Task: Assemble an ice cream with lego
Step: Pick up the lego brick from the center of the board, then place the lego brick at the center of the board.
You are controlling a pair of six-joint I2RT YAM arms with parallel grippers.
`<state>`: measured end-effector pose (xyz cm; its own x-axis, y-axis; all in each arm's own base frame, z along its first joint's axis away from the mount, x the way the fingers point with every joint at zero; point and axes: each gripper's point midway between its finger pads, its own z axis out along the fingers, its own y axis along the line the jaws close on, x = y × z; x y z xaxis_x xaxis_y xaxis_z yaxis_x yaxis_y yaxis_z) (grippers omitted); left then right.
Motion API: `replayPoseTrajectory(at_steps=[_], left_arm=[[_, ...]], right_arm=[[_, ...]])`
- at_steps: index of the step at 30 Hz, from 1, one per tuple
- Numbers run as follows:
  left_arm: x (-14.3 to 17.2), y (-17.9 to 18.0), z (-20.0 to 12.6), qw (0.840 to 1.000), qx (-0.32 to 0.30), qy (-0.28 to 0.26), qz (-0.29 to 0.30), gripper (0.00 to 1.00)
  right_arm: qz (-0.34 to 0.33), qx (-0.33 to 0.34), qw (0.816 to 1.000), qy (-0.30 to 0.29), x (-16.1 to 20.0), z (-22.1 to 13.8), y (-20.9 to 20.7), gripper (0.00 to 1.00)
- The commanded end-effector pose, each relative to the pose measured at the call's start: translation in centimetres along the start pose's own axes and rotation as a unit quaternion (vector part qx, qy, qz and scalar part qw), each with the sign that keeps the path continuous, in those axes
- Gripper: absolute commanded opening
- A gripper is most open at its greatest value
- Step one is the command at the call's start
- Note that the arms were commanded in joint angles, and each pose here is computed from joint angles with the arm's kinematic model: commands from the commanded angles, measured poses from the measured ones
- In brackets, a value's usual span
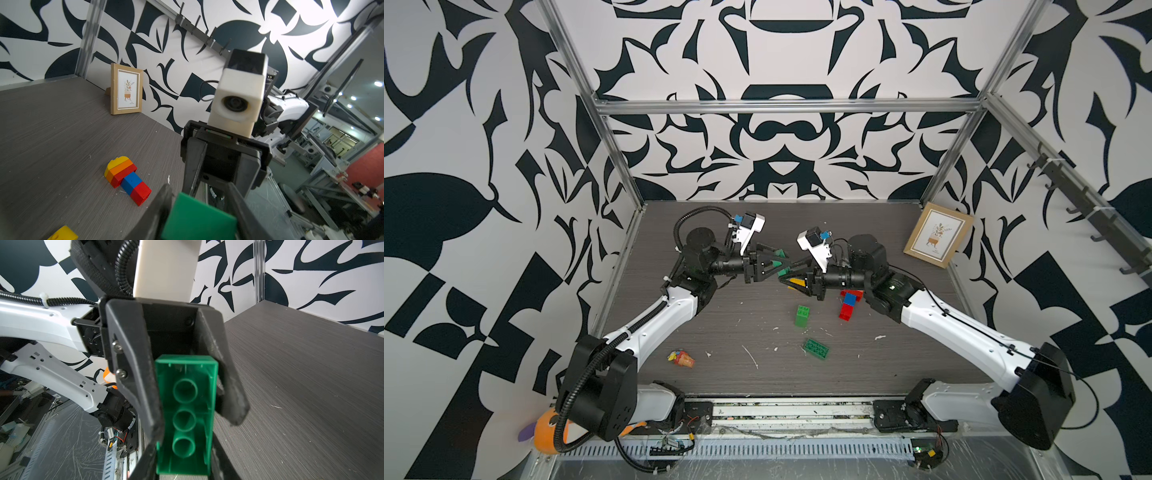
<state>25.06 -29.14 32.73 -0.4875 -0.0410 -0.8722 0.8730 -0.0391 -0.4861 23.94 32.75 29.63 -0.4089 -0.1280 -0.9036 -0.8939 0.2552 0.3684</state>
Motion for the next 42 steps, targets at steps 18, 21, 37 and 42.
replayPoseTrajectory(at_steps=[18,21,37,42], left_arm=[[23.0,10.9,-11.2,0.74,-0.527,0.182,-0.376,0.27],[24.9,11.8,-11.5,0.726,-0.537,0.178,-0.392,0.29],[18.9,9.5,-15.8,0.715,-0.618,0.154,-0.288,0.9],[12.8,6.4,-19.6,0.73,-0.639,0.088,-0.227,0.97]], right_arm=[[0.04,0.266,0.962,0.05,2.9,-5.6,-6.2,0.55],[0.094,0.267,0.953,0.104,6.0,-4.6,-6.2,0.51],[0.124,0.304,0.911,0.25,14.8,4.9,-1.9,0.6],[0.142,0.297,0.904,0.273,17.7,9.3,-1.3,0.61]])
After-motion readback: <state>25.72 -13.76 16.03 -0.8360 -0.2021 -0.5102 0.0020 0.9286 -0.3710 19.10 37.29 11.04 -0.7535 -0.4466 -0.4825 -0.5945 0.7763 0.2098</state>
